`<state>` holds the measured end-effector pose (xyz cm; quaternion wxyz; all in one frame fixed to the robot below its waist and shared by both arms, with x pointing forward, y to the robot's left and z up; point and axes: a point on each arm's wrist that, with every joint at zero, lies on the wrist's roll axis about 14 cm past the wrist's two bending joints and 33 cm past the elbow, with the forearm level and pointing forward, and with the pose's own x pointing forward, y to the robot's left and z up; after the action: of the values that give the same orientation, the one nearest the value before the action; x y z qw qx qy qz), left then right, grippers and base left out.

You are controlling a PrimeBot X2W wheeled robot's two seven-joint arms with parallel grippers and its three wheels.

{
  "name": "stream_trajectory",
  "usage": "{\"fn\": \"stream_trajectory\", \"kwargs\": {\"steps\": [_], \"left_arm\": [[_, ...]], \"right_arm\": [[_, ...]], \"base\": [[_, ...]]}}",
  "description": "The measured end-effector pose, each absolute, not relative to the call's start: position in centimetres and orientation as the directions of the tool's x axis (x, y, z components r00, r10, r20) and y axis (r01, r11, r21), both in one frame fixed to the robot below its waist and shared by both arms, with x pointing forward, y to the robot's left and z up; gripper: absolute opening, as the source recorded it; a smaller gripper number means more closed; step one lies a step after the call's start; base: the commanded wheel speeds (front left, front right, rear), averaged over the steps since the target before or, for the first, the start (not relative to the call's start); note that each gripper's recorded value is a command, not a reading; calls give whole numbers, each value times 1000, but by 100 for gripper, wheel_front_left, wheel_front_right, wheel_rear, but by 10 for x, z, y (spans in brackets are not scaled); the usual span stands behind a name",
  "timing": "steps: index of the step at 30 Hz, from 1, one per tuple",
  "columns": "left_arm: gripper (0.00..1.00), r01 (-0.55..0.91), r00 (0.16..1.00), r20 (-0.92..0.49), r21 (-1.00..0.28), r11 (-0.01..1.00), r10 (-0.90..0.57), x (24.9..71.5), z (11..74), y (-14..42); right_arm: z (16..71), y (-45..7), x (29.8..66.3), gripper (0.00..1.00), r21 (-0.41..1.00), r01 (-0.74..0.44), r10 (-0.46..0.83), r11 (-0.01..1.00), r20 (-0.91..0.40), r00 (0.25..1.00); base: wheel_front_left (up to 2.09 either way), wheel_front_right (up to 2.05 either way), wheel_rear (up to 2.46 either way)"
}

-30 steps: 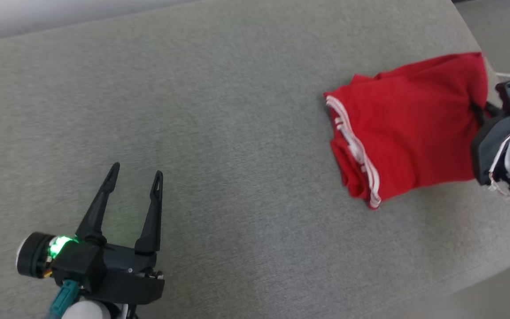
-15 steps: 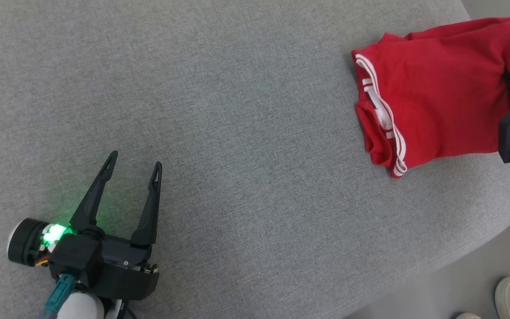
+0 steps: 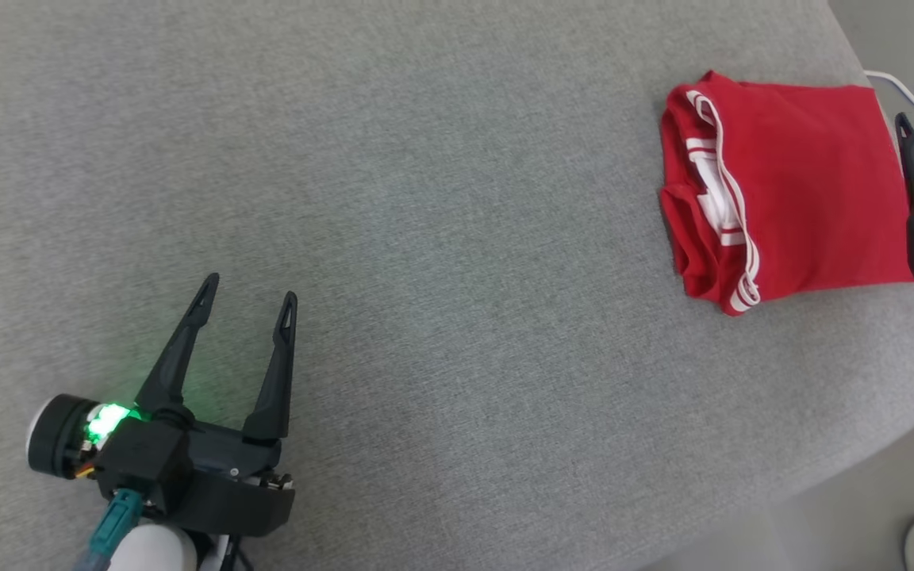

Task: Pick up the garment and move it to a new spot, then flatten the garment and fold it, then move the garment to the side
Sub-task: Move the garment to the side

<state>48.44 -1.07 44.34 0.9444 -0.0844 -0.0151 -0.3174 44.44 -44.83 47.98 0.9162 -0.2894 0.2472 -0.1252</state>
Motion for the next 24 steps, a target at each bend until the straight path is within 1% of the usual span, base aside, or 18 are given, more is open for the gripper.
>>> {"fn": "stream_trajectory", "kwargs": {"steps": [5, 13, 17, 24], "left_arm": [[100, 549, 836, 74, -162, 820, -544, 480, 449, 5], [100, 396, 917, 25, -176, 901, -398, 462, 452, 56], [100, 320, 946, 14, -167, 932, -323, 448, 458, 83], [100, 200, 980, 11, -144, 969, -200, 417, 471, 127]], "right_arm": [[481, -423, 460, 100, -562, 55, -293, 825, -342, 893], [478, -357, 476, 100, -424, -13, -110, 906, -264, 958], [477, -323, 473, 100, -343, -59, -22, 938, -227, 974], [473, -259, 452, 100, -201, -157, 121, 967, -180, 976]], "base": [[0, 0, 0], [0, 0, 0], [0, 0, 0], [0, 0, 0]]}}
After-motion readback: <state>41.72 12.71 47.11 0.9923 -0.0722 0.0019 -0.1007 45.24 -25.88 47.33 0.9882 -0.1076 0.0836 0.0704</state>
